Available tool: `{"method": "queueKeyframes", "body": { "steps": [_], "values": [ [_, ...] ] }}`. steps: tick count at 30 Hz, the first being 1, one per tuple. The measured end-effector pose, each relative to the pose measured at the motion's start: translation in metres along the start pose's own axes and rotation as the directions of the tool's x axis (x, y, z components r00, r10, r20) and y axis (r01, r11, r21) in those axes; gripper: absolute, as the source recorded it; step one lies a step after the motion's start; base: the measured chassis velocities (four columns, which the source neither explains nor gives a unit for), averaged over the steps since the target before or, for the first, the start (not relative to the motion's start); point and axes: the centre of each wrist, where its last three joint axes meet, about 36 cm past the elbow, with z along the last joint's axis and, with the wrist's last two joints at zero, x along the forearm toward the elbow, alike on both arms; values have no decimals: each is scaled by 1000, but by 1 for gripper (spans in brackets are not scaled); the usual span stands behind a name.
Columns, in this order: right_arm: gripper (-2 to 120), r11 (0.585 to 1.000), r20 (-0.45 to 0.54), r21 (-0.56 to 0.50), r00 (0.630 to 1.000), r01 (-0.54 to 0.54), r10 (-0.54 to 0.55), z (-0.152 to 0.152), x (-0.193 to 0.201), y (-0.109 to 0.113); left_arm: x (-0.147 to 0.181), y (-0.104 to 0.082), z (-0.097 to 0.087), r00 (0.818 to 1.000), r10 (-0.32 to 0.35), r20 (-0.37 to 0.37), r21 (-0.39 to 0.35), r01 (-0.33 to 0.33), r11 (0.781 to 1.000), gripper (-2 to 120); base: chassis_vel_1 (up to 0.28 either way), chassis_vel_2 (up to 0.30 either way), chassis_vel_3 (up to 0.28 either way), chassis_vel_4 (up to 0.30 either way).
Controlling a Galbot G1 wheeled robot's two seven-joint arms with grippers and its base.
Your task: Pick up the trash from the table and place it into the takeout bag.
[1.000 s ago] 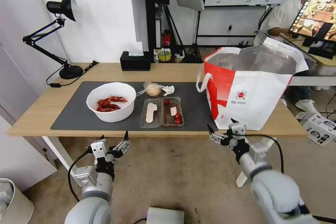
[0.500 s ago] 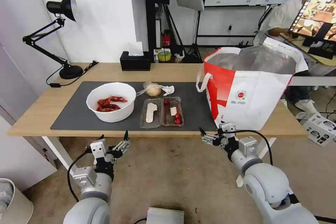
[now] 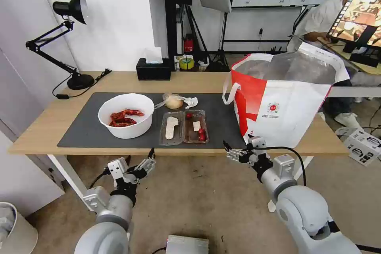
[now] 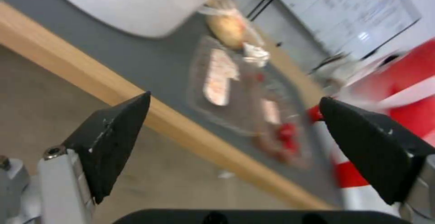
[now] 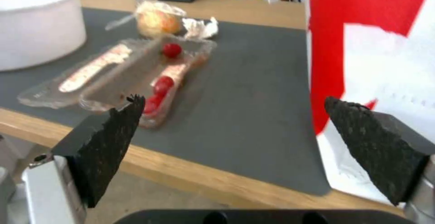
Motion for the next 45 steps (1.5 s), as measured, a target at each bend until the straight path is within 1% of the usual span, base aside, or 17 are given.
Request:
{"method": "queueKeyframes", "body": {
  "steps": [1, 2, 4, 5, 6, 8, 10, 12, 14, 17, 22, 25, 27, 29, 37, 45],
  "values": [
    [100, 1000, 5, -2, 1000, 6, -6, 1, 0, 1, 0, -2, -2, 1000, 9, -6, 49, -9, 999, 100, 0, 0, 0, 0],
    [100, 1000, 5, -2, 1000, 6, -6, 1, 0, 1, 0, -2, -2, 1000, 9, -6, 49, -9, 999, 100, 0, 0, 0, 0],
    [100, 1000, 11, -7, 1000, 11, -10, 3, 1, 2, -1, -5, -5, 1000, 25, -19, 127, -22, 992, 100, 0, 0, 0, 0],
    [100, 1000, 11, -8, 1000, 11, -11, 3, 2, 3, -1, -5, -5, 999, 30, -24, 147, -27, 989, 100, 0, 0, 0, 0],
    [100, 1000, 11, -8, 1000, 11, -11, 3, 2, 3, -1, -5, -5, 999, 30, -24, 147, -27, 989, 100, 0, 0, 0, 0],
    [100, 1000, 14, -9, 1000, 11, -11, 3, 3, 3, -3, -7, -6, 999, 40, -33, 186, -33, 982, 100, 0, 0, 0, 0],
    [100, 1000, 14, -9, 1000, 11, -11, 4, 3, 3, -3, -7, -7, 998, 41, -37, 197, -33, 980, 100, 0, 0, 0, 0],
    [100, 1000, 14, -8, 1000, 12, -12, 3, 4, 3, -5, -8, -7, 998, 42, -54, 226, -29, 974, 100, 0, 0, 0, 0],
    [100, 1000, 15, -8, 1000, 13, -13, 3, 4, 3, -6, -8, -7, 997, 43, -62, 233, -27, 972, 100, 0, 0, 0, 0],
    [100, 1000, 18, -1, 1000, 5, -5, 3, 6, 0, -14, -15, -8, 991, 55, -121, 267, -21, 964, 100, 0, 0, 0, 0],
    [100, 1000, 18, 1, 1000, -2, 2, 3, 6, -2, -23, -19, -4, 987, 68, -145, 274, -26, 961, 100, 0, 0, 0, 0],
    [100, 1000, 17, 6, 1000, -14, 14, 3, 7, -5, -35, -25, 2, 982, 89, -165, 286, -39, 958, 100, 0, 0, 0, 0],
    [100, 1000, 16, 9, 1000, -19, 18, 3, 7, -6, -38, -26, 3, 981, 93, -168, 288, -42, 957, 100, 0, 0, 0, 0],
    [100, 999, 14, 17, 999, -32, 31, 3, 9, -10, -49, -30, 8, 978, 104, -180, 297, -47, 954, 100, 0, 0, 0, 0],
    [100, 998, 11, 20, 998, -57, 57, 4, 10, -16, -69, -36, 14, 972, 103, -213, 304, -34, 952, 100, 0, 0, 0, 0],
    [100, 998, 6, 12, 998, -66, 66, 7, 12, -16, -90, -37, 18, 971, 95, -219, 306, -24, 952, 100, 0, 0, 0, 0]
  ]
}}
